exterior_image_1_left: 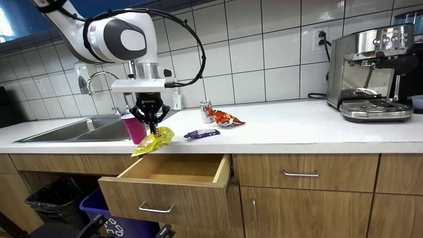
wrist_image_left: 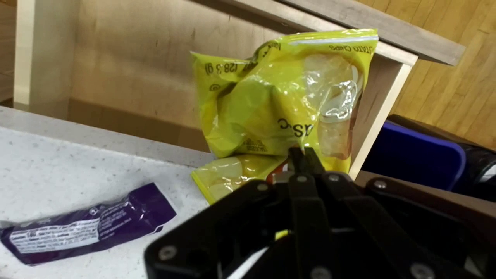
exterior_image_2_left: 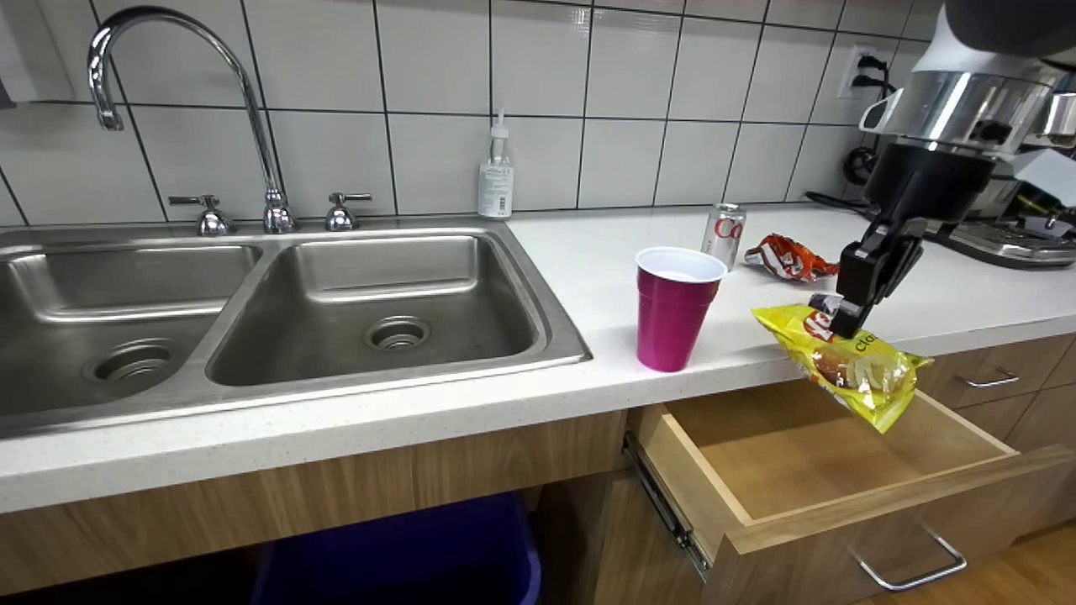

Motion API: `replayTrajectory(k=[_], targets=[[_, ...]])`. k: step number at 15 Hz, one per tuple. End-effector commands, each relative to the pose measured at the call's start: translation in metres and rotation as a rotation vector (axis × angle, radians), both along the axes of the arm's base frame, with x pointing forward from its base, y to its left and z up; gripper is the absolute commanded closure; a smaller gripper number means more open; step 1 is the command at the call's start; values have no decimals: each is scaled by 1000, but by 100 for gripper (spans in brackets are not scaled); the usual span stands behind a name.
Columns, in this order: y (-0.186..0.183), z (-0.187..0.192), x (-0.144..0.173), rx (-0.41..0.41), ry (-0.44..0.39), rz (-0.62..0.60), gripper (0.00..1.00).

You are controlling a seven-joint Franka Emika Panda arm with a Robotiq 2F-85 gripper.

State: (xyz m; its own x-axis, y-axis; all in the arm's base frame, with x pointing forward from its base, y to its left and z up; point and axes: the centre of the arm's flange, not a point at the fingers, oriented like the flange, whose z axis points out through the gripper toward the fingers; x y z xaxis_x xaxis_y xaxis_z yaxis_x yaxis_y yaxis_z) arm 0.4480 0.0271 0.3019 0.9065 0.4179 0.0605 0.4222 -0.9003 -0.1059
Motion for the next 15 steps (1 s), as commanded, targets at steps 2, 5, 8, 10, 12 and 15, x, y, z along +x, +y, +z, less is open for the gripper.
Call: replayTrajectory(k=[2, 5, 8, 10, 12, 15], targets=[[-8, -1, -21, -17, 1, 23, 100], [-17, -6, -23, -55, 20, 70, 100], [-22, -11, -24, -99, 32, 149, 100], [-24, -13, -23, -118, 41, 198, 100], [-24, -17, -21, -132, 41, 257, 100], [-21, -23, -18, -138, 45, 346, 100]])
